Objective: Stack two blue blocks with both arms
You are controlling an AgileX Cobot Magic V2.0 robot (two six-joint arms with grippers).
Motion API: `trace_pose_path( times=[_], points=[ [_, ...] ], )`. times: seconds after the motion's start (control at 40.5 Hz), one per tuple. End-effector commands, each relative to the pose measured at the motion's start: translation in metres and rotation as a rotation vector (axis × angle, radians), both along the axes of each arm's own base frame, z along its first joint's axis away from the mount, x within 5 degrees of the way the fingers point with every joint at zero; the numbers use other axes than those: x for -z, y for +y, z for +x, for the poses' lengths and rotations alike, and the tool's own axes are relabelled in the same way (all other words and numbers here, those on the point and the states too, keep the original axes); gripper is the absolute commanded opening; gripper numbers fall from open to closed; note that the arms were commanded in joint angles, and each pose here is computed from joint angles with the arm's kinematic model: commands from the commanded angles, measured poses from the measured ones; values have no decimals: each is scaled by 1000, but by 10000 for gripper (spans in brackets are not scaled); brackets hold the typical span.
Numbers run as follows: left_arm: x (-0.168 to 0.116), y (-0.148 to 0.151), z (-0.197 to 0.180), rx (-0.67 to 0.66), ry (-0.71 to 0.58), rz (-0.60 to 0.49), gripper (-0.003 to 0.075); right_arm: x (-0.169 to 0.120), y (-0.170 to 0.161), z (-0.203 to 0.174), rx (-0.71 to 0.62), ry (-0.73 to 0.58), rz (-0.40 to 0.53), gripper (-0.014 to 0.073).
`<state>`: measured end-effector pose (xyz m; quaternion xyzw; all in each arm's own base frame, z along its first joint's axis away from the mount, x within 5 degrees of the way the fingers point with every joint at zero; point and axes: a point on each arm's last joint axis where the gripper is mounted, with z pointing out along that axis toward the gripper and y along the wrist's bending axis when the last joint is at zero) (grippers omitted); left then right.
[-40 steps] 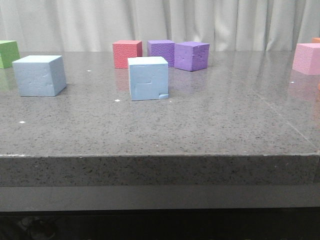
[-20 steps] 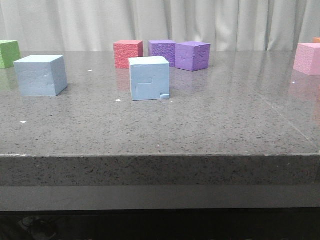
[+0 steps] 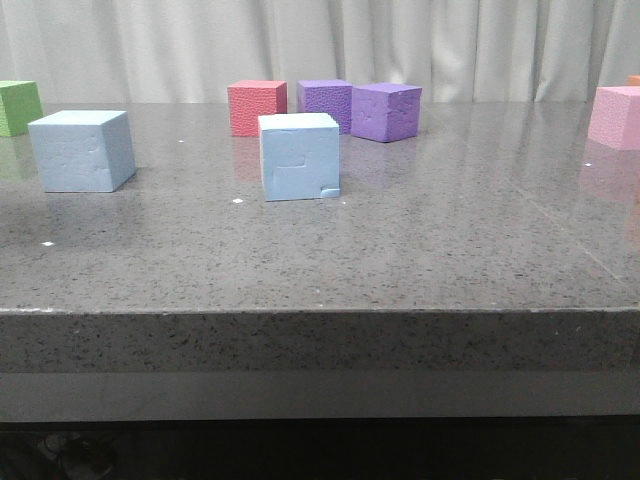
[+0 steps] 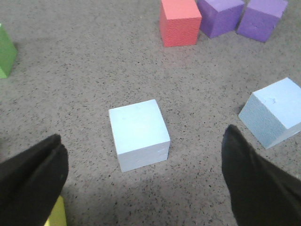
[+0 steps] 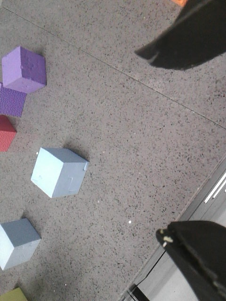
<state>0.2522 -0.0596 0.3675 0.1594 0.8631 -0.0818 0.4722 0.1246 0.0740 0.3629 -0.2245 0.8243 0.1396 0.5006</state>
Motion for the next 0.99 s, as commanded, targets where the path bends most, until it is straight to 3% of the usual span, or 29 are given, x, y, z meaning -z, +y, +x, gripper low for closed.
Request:
trace_pose_path(
  times=[0.0, 0.247, 0.494, 0.84, 0.964],
  points=[
    [-14, -10, 19, -8, -43, 10, 645, -15, -1, 1, 4, -96, 41, 653],
    [8, -27, 70, -143, 161, 39, 644, -15, -1, 1, 4, -95, 40, 653],
    [31, -35, 108, -222, 252, 19, 643, -14, -1, 1, 4, -93, 39, 653],
    [69, -43, 134, -253, 348, 10, 643, -14, -1, 1, 4, -91, 38, 653],
    [76, -45, 136, -254, 374, -7, 599, -14, -1, 1, 4, -91, 38, 653]
  ],
)
